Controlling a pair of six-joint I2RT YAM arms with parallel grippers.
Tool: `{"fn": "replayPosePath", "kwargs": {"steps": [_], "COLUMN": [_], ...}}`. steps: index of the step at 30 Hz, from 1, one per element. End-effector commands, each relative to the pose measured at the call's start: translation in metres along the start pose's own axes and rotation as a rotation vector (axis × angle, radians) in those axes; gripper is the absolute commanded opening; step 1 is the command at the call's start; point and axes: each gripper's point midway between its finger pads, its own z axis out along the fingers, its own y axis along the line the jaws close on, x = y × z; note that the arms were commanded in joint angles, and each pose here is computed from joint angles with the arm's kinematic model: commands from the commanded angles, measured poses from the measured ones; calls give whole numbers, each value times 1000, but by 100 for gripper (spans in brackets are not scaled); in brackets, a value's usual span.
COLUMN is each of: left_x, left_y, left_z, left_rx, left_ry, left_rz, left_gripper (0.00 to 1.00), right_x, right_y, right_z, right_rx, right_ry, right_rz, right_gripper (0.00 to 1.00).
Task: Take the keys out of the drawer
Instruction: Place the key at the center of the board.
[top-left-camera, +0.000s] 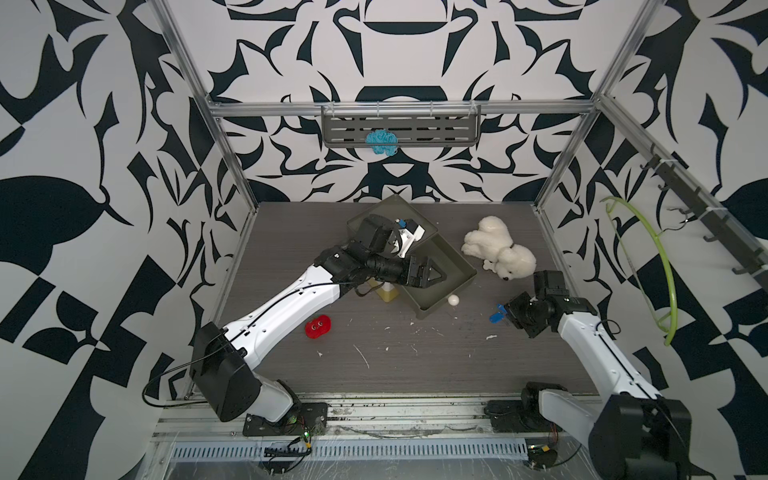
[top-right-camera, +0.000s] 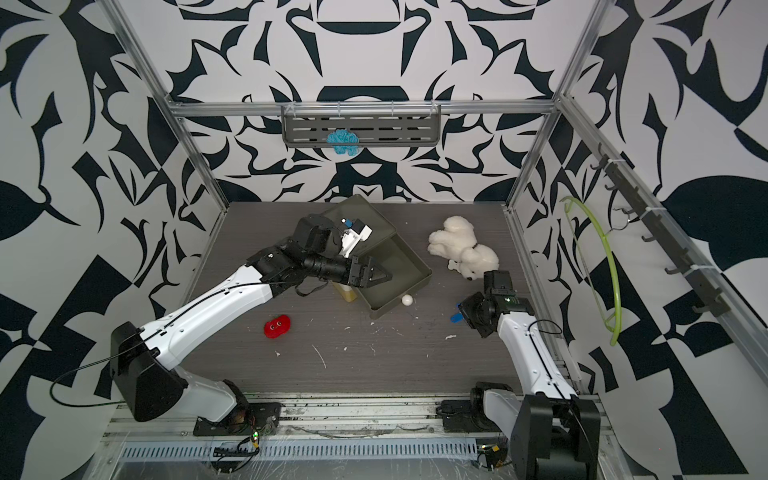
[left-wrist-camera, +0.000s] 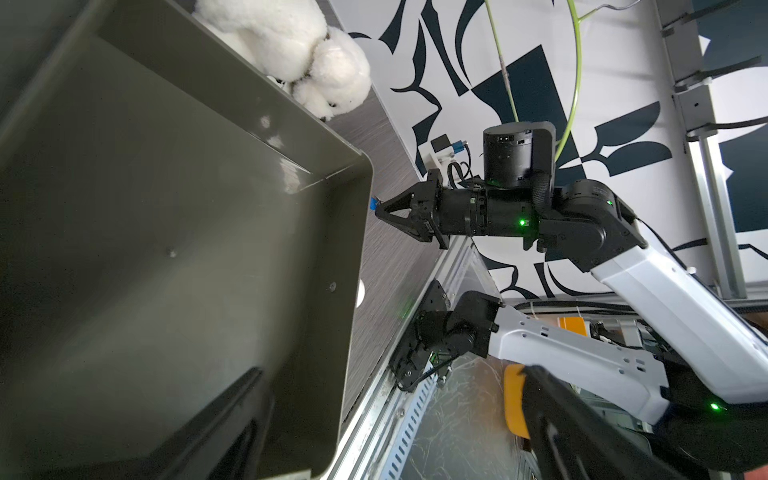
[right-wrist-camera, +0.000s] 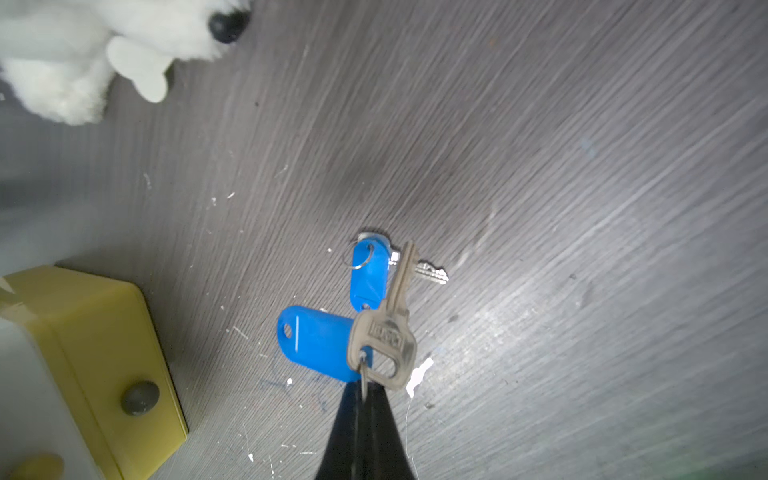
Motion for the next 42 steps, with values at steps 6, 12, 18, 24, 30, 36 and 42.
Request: {"fn": "replayPosePath", "kwargs": {"steps": [6,12,18,24,30,36,42], "left_x": [-10,-24,-21,-21,-25,-25,-28], "left_y": [23,46,67,70,72,73,72], "left_z": [-34,-70,-79,-77,-71,-70,-73], "left_rx": [-236,-397,-441,-448,-447,-447,-453], "left_ry": [-112,-225,-252,-250,-244,-242,-252], "left_rz": [92,121,34,15,-7,-13,-5], "left_gripper": [99,99,99,99,99,99,99], "right_x": [-6,-15,-20,-24,-26,-27,-27], "right_y": [10,-2,-7,0,-2,4,10], "right_z": [17,32,45,53,55,44,20], "right_rx": [-35,12,15,7,0,-21,-41], "right_ry": [22,37,60,86,101,98,65], "right_rz": [-32,-43,-26,-22,-13,-31,-55], "right_gripper": [0,0,0,0,10,33,40]}}
